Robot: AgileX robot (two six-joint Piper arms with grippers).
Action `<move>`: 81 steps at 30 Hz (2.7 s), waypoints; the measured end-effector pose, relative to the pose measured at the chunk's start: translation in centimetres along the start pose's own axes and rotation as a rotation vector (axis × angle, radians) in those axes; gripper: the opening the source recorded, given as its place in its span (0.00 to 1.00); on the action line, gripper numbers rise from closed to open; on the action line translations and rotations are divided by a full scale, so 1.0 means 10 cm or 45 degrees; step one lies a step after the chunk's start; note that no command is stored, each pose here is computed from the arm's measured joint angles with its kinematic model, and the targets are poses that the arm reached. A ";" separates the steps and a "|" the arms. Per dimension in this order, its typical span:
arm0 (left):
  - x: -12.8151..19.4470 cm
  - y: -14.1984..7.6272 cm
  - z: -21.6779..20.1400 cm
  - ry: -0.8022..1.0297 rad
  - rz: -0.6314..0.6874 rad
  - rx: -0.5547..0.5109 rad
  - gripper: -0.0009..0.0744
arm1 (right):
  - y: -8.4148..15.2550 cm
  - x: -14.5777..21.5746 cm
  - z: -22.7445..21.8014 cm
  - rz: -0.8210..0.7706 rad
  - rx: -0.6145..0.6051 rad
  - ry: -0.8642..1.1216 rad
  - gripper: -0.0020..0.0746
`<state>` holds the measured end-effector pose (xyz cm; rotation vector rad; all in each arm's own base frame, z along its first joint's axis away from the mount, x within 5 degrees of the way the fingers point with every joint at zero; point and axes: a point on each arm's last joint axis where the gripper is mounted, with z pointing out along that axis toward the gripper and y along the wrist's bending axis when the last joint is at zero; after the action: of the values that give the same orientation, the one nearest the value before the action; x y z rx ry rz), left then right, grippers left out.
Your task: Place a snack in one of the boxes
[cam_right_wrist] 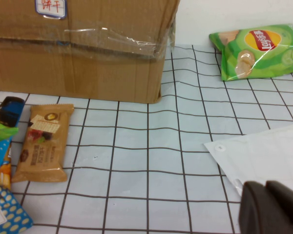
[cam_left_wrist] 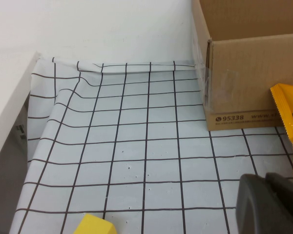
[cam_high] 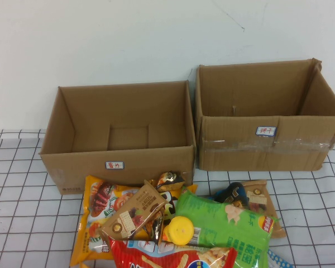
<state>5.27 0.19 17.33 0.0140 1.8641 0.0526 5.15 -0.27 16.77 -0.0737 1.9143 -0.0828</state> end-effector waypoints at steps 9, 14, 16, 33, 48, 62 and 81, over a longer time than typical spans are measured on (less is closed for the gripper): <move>0.00 0.00 0.00 0.000 0.000 0.000 0.01 | 0.00 0.00 0.00 0.000 0.000 0.000 0.03; 0.00 0.00 0.00 0.000 0.000 0.000 0.01 | 0.00 0.00 0.00 0.000 0.000 0.000 0.03; 0.00 0.00 0.00 0.000 0.000 0.000 0.01 | 0.00 0.00 0.00 0.000 0.000 0.000 0.03; 0.00 0.00 0.00 0.000 0.000 0.000 0.01 | -0.02 0.00 0.00 -0.169 0.031 0.002 0.03; 0.00 0.00 0.00 0.000 0.000 0.000 0.01 | -0.02 -0.01 0.00 -0.178 0.031 -0.012 0.03; 0.00 0.00 0.00 0.000 0.000 0.000 0.01 | 0.04 -0.30 -0.05 0.574 -0.151 -0.414 0.03; 0.00 0.00 0.00 0.000 0.000 0.000 0.01 | 0.05 -0.47 -0.15 0.912 -0.264 -0.418 0.03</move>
<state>5.27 0.19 17.33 0.0140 1.8641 0.0526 5.33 0.70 21.68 0.4337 1.5186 0.5758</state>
